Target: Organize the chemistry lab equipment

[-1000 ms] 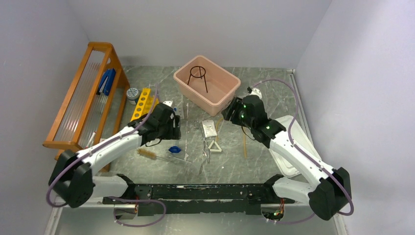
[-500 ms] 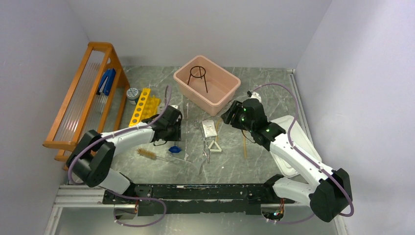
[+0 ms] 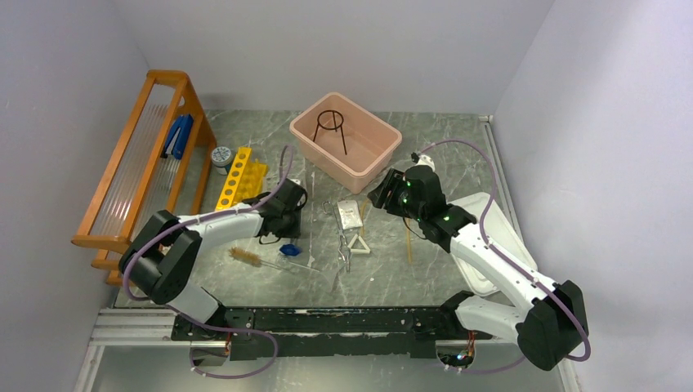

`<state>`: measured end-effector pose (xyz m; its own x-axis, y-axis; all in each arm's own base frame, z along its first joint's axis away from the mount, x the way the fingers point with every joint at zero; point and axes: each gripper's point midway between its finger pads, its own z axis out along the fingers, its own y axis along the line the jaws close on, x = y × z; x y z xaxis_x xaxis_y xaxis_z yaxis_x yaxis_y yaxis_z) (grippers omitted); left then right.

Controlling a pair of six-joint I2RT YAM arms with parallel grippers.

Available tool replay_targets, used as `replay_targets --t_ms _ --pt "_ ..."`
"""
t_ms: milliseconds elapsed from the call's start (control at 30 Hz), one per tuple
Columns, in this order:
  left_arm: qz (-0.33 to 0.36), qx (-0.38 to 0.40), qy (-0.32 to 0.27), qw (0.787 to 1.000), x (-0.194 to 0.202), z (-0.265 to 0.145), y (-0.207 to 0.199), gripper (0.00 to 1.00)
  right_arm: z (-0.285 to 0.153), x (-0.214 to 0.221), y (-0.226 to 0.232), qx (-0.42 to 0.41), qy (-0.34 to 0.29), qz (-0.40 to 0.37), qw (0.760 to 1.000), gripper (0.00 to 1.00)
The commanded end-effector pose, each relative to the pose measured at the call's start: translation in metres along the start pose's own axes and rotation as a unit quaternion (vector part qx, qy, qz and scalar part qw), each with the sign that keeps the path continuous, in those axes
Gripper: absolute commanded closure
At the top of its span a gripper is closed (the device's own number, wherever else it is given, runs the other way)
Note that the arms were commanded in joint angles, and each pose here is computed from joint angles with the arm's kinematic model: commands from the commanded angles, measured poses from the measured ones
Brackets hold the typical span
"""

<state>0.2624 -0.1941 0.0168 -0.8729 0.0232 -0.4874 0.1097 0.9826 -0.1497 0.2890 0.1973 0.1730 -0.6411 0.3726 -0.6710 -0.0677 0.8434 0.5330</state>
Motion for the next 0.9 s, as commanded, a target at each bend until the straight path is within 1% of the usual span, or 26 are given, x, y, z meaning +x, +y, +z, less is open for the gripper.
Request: replay_targets --t_ms 0,67,167,267,333,433,533,667,800,867 --pt "0.005 0.048 -0.007 0.999 -0.01 -0.018 -0.024 0.95 -0.004 -0.004 0.004 -0.012 -0.011 -0.003 1.0 0.44" --pt "0.003 0.072 -0.01 0.997 -0.013 -0.029 -0.034 0.95 -0.008 -0.004 0.004 -0.013 -0.012 -0.002 1.0 0.44" --pt "-0.005 0.099 -0.033 0.995 -0.024 -0.051 -0.044 0.95 -0.015 -0.006 0.009 -0.028 -0.014 -0.002 0.999 0.44" --pt "-0.014 0.135 -0.078 0.988 -0.046 -0.082 -0.056 0.95 -0.022 -0.004 0.021 -0.063 -0.008 -0.011 0.998 0.42" --pt "-0.024 0.165 -0.111 0.98 -0.061 -0.103 -0.065 0.95 -0.028 0.0 0.032 -0.101 0.001 -0.019 0.995 0.38" --pt "-0.049 0.234 -0.157 0.958 -0.081 -0.139 -0.084 0.95 -0.039 0.01 0.059 -0.188 0.022 -0.039 0.981 0.34" --pt "-0.074 0.326 -0.199 0.921 -0.097 -0.18 -0.108 0.95 -0.046 0.014 0.087 -0.262 0.046 -0.025 0.964 0.31" --pt "-0.095 0.388 -0.252 0.881 -0.121 -0.222 -0.122 0.95 -0.064 0.011 0.132 -0.386 0.057 -0.002 0.921 0.27" --pt "-0.096 0.42 -0.254 0.866 -0.13 -0.242 -0.134 0.95 -0.07 0.007 0.157 -0.415 0.052 -0.023 0.908 0.25" --pt "-0.1 0.437 -0.252 0.858 -0.13 -0.248 -0.138 0.95 -0.078 0.005 0.171 -0.44 0.042 -0.034 0.896 0.24"
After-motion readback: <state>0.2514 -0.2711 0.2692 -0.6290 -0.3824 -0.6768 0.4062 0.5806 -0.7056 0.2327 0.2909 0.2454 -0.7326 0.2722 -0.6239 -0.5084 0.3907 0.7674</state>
